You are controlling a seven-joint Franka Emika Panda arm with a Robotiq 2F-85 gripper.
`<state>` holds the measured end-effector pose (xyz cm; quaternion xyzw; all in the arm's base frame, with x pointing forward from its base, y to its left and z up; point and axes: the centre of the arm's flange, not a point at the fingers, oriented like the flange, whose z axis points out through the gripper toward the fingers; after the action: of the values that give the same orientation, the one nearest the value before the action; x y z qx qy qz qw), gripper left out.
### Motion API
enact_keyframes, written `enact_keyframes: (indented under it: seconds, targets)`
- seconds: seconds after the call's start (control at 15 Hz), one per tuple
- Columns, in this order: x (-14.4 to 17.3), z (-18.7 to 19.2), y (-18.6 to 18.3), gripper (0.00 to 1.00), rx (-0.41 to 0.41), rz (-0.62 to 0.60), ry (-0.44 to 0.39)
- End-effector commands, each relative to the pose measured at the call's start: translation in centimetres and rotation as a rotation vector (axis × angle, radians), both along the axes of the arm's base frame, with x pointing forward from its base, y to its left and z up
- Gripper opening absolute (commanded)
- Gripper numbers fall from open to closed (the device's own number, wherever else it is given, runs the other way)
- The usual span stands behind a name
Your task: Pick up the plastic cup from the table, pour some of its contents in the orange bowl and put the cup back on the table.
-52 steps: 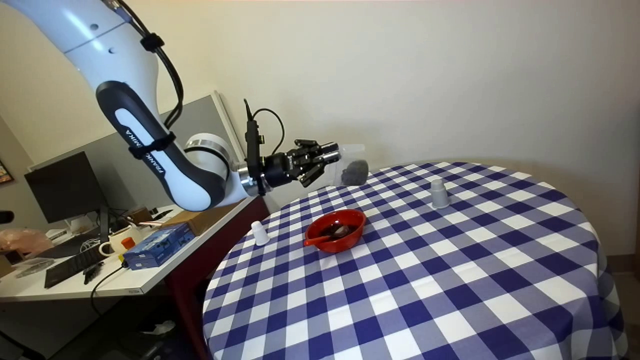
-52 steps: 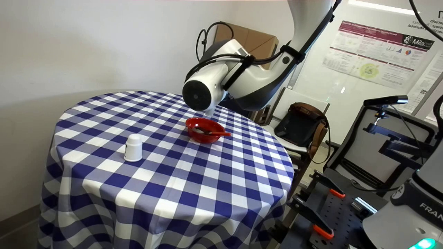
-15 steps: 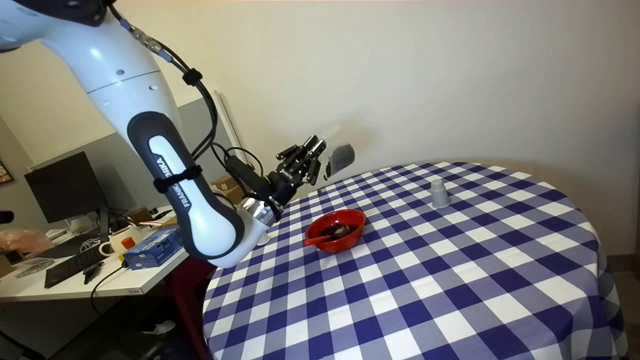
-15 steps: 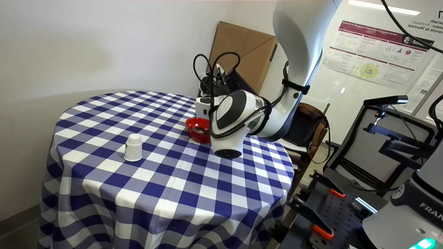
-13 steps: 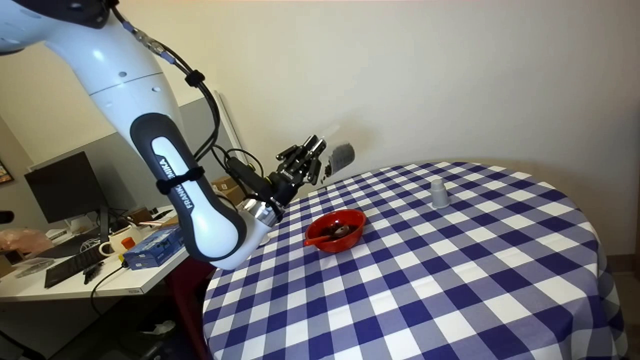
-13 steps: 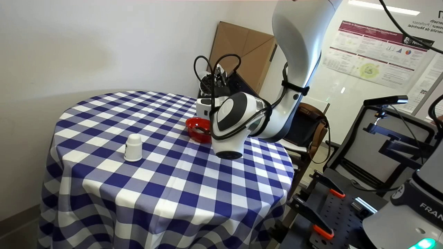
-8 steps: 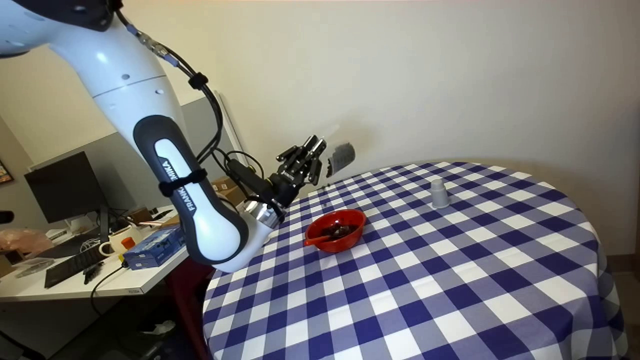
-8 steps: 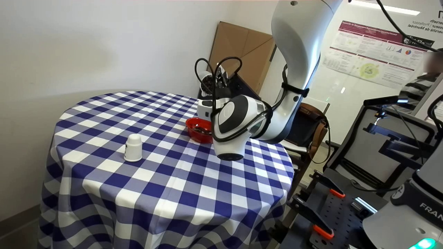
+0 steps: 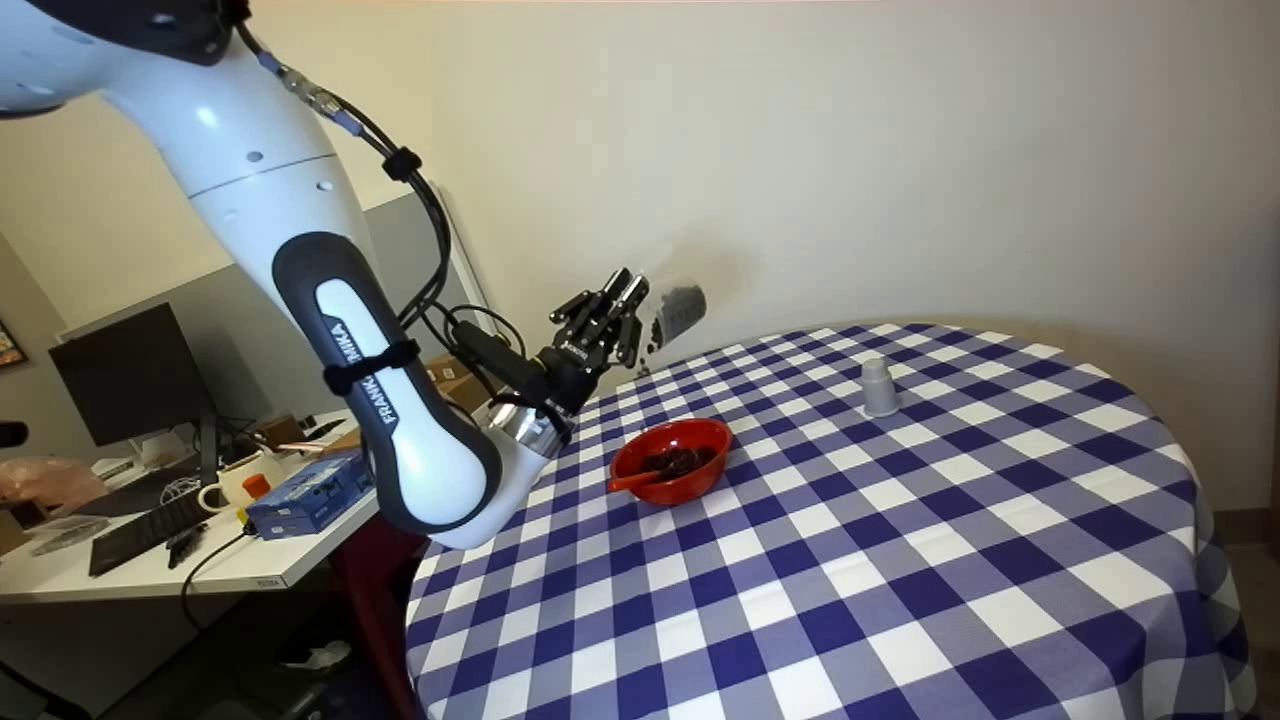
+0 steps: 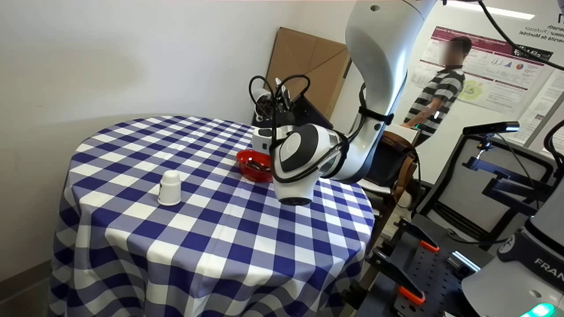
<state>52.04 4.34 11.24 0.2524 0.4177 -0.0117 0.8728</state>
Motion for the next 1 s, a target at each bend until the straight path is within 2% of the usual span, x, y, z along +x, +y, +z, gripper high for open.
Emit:
enact_keyframes:
  seconds: [0.0,0.93]
  targets:
    - [-0.3,-0.1,-0.7,0.12,-0.016,0.034,-0.035]
    - [-0.1,-0.1,-1.8,0.11,-0.019,0.033,-0.053]
